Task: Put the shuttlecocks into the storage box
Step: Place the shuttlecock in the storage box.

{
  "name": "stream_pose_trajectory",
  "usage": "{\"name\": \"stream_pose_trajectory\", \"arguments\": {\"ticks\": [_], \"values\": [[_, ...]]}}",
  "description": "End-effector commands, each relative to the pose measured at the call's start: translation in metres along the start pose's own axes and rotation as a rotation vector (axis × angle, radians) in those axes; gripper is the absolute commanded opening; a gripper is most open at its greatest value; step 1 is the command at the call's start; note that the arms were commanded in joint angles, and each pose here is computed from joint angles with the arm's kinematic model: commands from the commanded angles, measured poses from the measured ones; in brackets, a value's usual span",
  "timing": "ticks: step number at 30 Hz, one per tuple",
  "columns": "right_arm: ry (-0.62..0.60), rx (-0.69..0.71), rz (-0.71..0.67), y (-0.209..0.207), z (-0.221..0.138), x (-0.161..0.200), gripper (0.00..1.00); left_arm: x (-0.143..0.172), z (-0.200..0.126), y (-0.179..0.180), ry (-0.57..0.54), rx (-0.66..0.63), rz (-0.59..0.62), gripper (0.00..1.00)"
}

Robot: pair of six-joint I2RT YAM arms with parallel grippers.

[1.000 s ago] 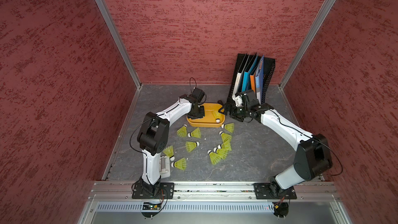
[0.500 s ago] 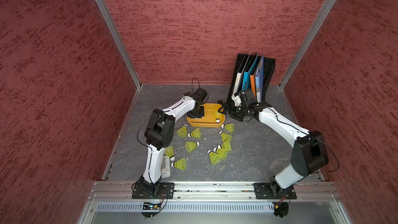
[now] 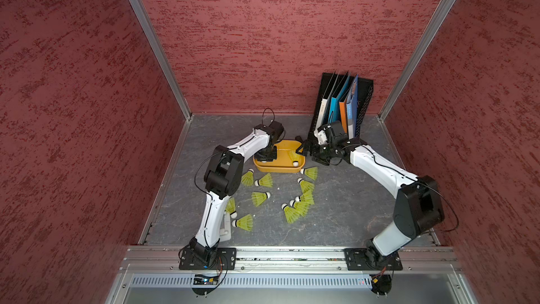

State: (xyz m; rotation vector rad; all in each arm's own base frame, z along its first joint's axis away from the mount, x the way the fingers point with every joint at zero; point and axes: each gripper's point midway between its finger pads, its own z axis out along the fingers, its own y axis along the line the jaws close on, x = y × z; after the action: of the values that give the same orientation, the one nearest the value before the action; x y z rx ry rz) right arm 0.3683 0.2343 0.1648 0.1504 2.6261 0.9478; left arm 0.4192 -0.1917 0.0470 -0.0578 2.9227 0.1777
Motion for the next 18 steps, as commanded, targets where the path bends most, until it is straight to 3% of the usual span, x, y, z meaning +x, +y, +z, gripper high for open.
{"name": "stream_pose_trajectory", "arguments": {"ticks": [1, 18], "values": [[-0.020, -0.017, -0.019, 0.011, -0.002, -0.011, 0.98, 0.001, 0.004, 0.000, 0.008, -0.038, 0.007, 0.29], [-0.023, -0.013, -0.017, 0.010, -0.004, -0.010, 0.98, 0.001, 0.016, 0.003, 0.026, -0.093, 0.037, 0.34]]}}
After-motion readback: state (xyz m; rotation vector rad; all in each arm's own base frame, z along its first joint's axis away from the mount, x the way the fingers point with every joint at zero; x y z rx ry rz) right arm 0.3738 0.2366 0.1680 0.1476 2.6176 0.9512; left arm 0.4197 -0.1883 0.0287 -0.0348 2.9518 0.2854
